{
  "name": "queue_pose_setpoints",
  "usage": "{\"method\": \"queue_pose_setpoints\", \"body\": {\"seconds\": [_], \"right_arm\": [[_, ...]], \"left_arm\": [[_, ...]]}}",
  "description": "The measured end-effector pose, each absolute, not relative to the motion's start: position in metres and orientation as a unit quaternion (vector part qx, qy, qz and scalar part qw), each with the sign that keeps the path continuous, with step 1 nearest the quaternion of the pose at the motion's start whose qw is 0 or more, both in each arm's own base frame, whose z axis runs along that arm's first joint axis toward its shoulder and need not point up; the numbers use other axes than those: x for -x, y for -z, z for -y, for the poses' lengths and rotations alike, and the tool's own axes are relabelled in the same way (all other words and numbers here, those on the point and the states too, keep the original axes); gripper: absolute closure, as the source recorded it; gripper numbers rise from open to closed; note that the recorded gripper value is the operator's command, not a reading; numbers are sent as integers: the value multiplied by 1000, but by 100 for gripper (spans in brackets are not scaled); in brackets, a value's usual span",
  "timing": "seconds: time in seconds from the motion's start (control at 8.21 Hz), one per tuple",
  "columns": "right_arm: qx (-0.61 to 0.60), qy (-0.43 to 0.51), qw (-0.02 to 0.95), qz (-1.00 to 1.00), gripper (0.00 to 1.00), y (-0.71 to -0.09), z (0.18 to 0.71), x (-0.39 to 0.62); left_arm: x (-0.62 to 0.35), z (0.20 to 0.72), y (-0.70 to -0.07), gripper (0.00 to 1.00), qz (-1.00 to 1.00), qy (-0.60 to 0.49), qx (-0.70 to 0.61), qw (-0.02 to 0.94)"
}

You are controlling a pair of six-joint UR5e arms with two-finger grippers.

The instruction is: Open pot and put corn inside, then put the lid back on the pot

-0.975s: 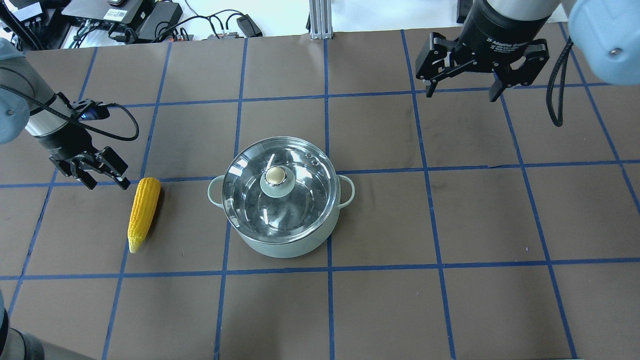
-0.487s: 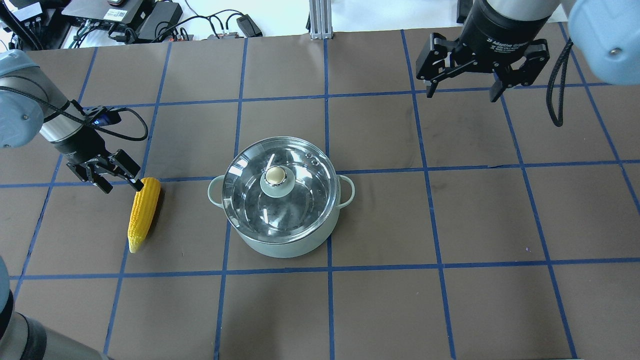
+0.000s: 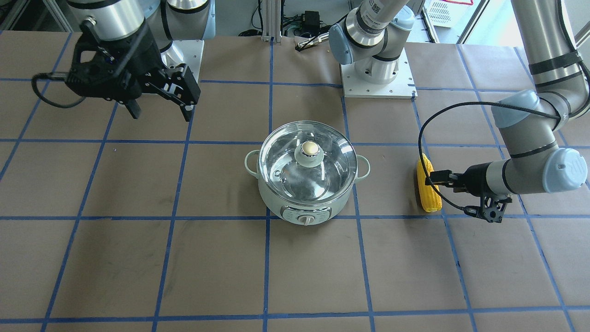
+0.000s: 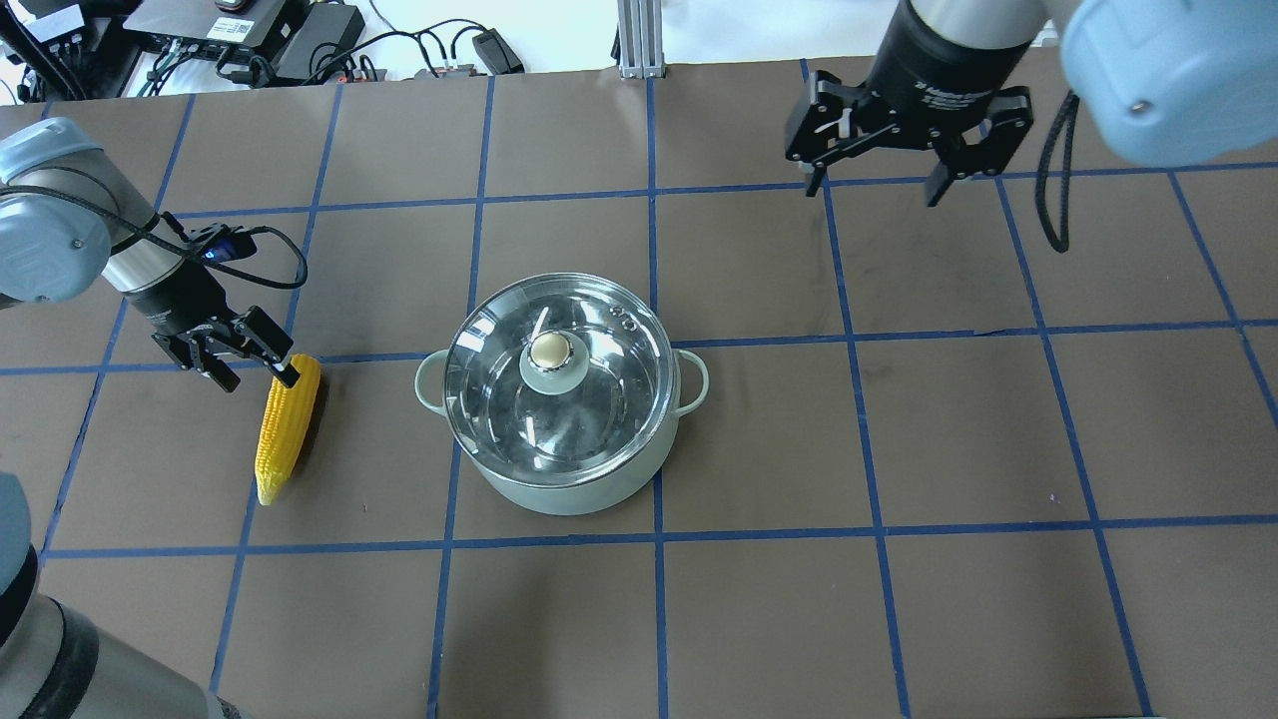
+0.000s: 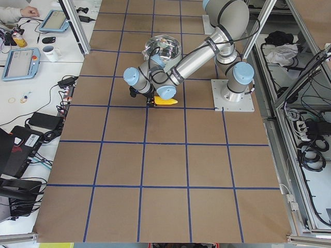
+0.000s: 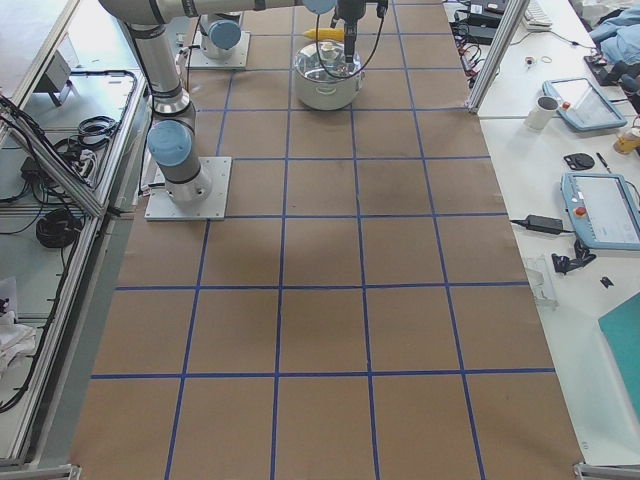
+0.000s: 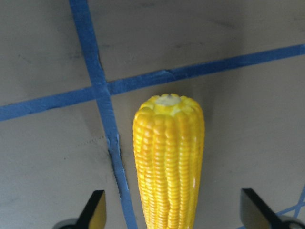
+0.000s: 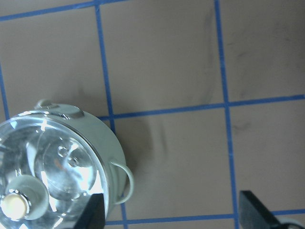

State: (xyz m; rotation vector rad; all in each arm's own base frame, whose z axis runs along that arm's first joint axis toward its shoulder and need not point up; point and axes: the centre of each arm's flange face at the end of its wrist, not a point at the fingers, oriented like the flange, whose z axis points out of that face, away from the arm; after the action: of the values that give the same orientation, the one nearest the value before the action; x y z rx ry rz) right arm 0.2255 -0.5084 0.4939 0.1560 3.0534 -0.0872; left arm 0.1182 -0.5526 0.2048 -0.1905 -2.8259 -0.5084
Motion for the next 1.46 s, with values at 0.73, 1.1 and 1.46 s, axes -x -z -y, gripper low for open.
{"method": "queue_pose_setpoints", "body": {"seconds": [0.73,1.1,1.46], "right_arm": [[-83,60,54,-993,0,-374,500,-436],[-62,49,36,-996,7,-351,489,-448],[-48,22,22,-998,16,-343,479,-451]], "left_arm": [[-117,558,-173,15,970,180,59,154],[-117,558,-165,100,969,183,59,154],[-115,554,-168,100,970,189,31,148]]}}
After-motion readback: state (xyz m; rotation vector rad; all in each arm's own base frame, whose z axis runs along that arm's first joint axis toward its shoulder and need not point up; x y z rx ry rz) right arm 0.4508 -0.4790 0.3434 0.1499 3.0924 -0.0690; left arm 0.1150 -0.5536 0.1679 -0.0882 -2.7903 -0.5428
